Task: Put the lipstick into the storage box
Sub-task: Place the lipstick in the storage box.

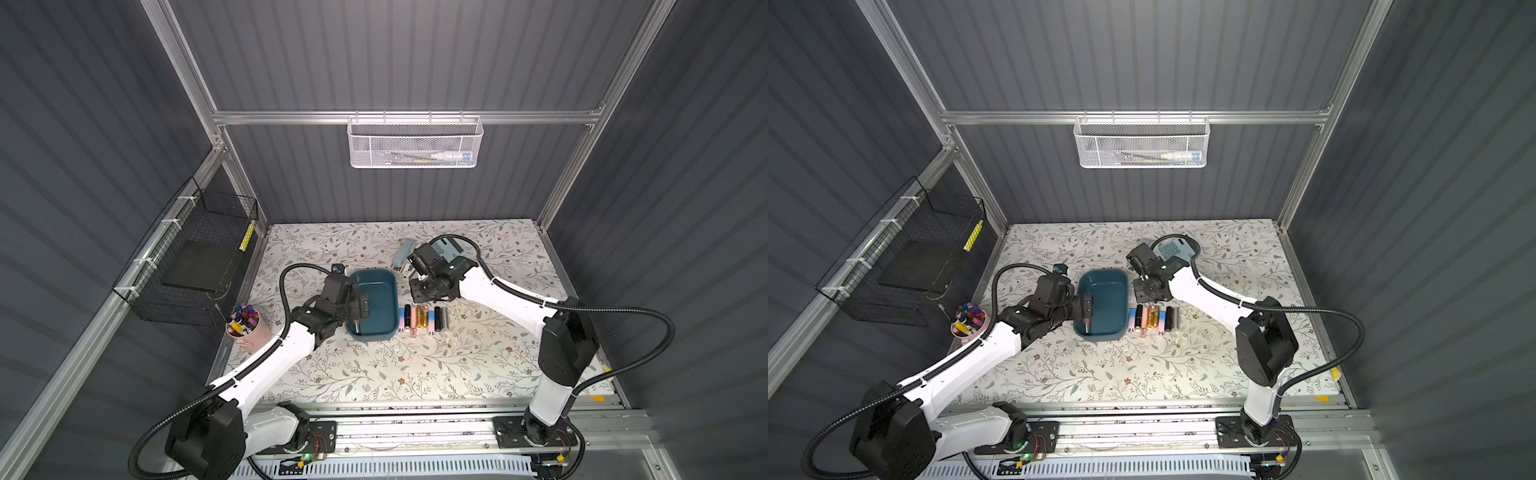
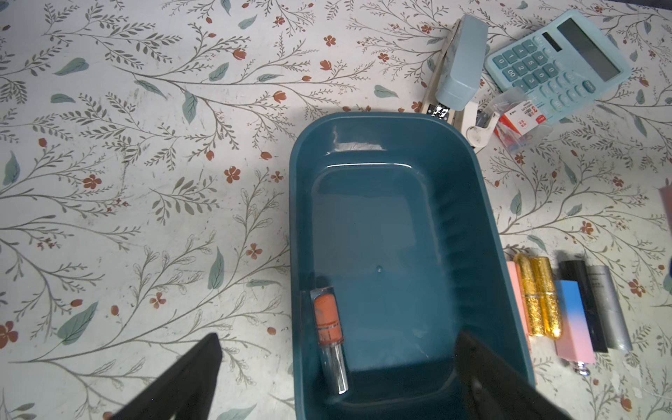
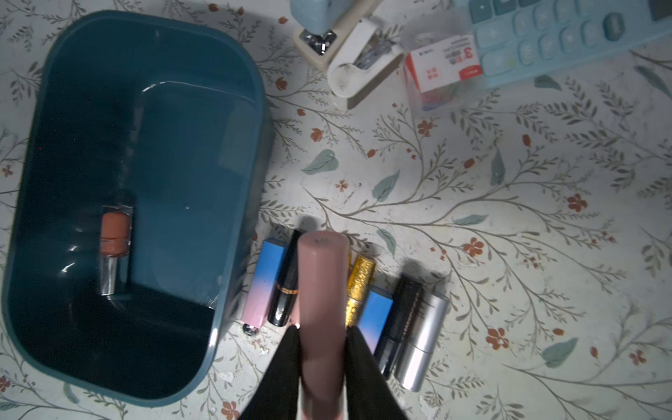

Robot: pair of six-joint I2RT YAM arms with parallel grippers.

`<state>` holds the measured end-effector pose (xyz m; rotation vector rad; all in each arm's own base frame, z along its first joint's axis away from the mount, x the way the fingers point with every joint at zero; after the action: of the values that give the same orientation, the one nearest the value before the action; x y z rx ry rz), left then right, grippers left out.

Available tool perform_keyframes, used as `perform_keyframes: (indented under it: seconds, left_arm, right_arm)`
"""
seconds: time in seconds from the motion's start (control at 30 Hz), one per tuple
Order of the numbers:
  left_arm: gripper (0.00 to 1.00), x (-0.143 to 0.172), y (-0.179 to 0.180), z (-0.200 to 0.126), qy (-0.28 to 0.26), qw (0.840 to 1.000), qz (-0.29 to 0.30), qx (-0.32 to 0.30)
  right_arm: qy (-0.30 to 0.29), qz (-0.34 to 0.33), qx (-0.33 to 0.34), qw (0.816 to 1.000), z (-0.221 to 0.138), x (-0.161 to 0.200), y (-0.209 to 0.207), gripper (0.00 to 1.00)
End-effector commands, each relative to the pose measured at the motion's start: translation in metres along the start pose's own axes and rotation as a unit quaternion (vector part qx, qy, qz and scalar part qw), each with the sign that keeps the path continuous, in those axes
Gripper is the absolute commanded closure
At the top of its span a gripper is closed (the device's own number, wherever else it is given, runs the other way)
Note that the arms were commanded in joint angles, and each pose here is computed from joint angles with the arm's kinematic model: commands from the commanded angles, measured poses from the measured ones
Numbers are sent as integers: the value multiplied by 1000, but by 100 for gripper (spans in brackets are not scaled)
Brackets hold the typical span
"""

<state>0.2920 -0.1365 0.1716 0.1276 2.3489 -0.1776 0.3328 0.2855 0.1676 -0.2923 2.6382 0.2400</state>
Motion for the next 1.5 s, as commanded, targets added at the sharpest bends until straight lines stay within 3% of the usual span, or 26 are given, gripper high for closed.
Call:
perform_keyframes:
  seconds: [0.0, 0.63, 1.1, 1.47]
  left_arm:
    - [0, 4, 9, -9, 0, 1000, 0, -13]
    - [0, 16, 19, -25, -10, 1000, -17, -21]
    - [0, 23, 21, -21, -2, 1000, -18, -25]
    - [0, 26, 22, -18, 3, 999, -18, -29]
  right_arm:
    - [-7, -28, -24, 999, -2, -7, 25, 75]
    - [15, -61, -105, 992, 33, -11, 97, 75]
    - [60, -71, -102, 990, 84, 4, 106, 75]
    - [70, -72, -104, 989, 104, 4, 107, 74]
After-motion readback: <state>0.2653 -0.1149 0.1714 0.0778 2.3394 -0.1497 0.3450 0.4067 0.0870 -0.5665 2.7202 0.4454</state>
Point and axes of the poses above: each gripper's point midway between its finger pads, its own z axis out along the fingers, its own y axis along the line the jaws close on, x = y × z, the point moved 3 cm from there along -z, back along the fingers, and after that the axes turned 4 degrees about z, right-handed, at the moved point
